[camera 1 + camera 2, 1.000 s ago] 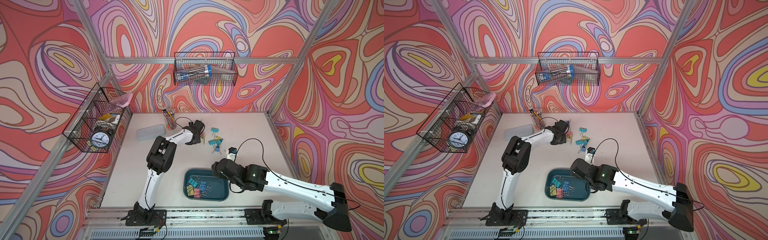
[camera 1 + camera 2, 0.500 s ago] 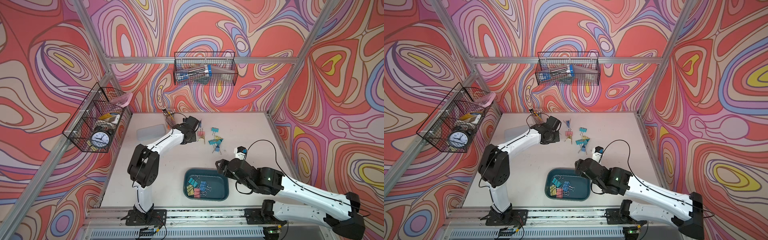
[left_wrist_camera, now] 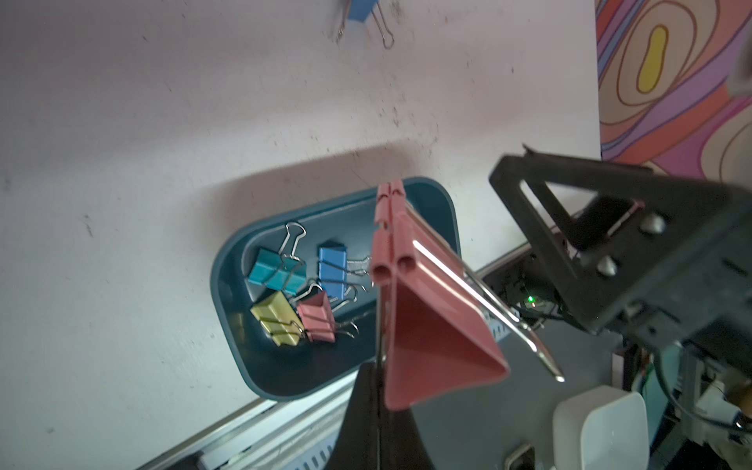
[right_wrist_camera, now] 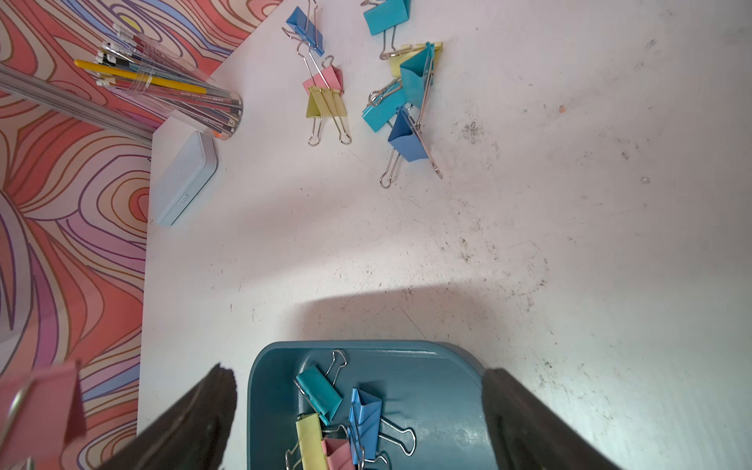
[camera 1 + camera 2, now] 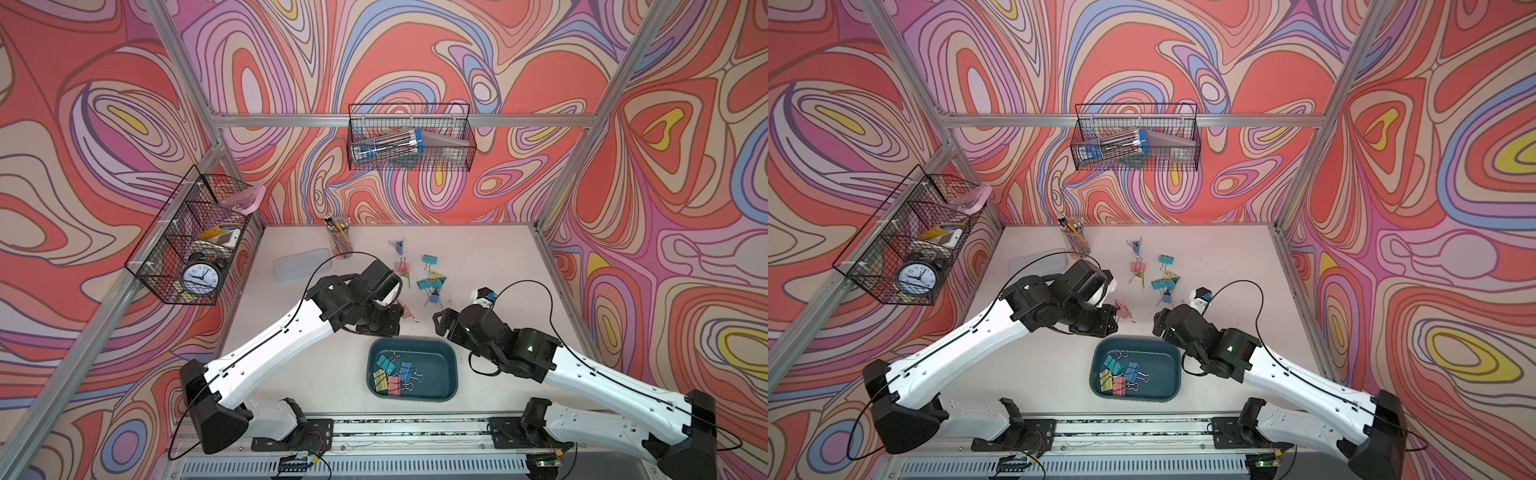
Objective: Put the binder clips in the storage box
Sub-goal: Place the binder clip in the storage box.
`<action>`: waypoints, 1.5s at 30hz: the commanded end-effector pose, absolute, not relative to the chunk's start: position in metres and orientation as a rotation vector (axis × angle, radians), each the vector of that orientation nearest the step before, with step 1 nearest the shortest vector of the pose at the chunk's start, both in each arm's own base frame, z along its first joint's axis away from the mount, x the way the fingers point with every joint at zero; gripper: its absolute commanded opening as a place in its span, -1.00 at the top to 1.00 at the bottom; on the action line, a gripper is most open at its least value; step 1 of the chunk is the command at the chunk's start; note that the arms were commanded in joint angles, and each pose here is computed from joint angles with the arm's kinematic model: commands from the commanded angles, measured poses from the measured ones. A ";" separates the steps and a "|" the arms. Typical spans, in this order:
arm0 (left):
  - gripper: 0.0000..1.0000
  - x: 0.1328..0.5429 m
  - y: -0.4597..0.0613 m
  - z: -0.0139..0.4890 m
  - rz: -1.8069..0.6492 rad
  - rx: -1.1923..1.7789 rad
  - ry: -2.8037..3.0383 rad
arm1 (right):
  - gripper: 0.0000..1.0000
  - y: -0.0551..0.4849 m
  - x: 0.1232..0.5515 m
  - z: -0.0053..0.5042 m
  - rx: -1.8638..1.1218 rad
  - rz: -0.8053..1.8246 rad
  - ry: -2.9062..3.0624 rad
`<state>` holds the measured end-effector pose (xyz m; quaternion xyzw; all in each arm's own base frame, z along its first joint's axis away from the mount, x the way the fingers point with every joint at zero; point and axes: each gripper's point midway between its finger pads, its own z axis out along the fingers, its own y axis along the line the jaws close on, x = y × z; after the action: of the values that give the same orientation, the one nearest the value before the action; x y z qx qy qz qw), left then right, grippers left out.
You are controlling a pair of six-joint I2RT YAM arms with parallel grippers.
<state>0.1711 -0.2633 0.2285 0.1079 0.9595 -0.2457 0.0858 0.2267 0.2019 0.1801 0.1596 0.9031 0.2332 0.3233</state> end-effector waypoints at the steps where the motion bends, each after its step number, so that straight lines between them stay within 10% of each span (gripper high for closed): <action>1: 1.00 0.119 -0.259 0.201 -0.802 0.257 3.112 | -0.92 0.211 0.227 0.173 0.394 0.653 2.397; 12: 1.00 0.113 -0.309 0.140 -1.243 -0.015 3.119 | -0.91 0.197 0.222 0.162 0.461 0.643 2.401; 27: 0.99 0.131 -0.278 0.056 -0.680 0.036 3.263 | -0.91 0.193 0.218 0.157 0.465 0.611 2.430; 45: -0.13 0.186 -0.246 0.172 -0.577 0.201 2.737 | -0.92 0.191 0.294 0.180 0.090 0.187 2.360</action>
<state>0.1753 -0.2688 0.1570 0.0519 0.9625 -0.2430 0.1089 0.2740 0.1929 0.1773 0.0942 0.9217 0.1209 0.3565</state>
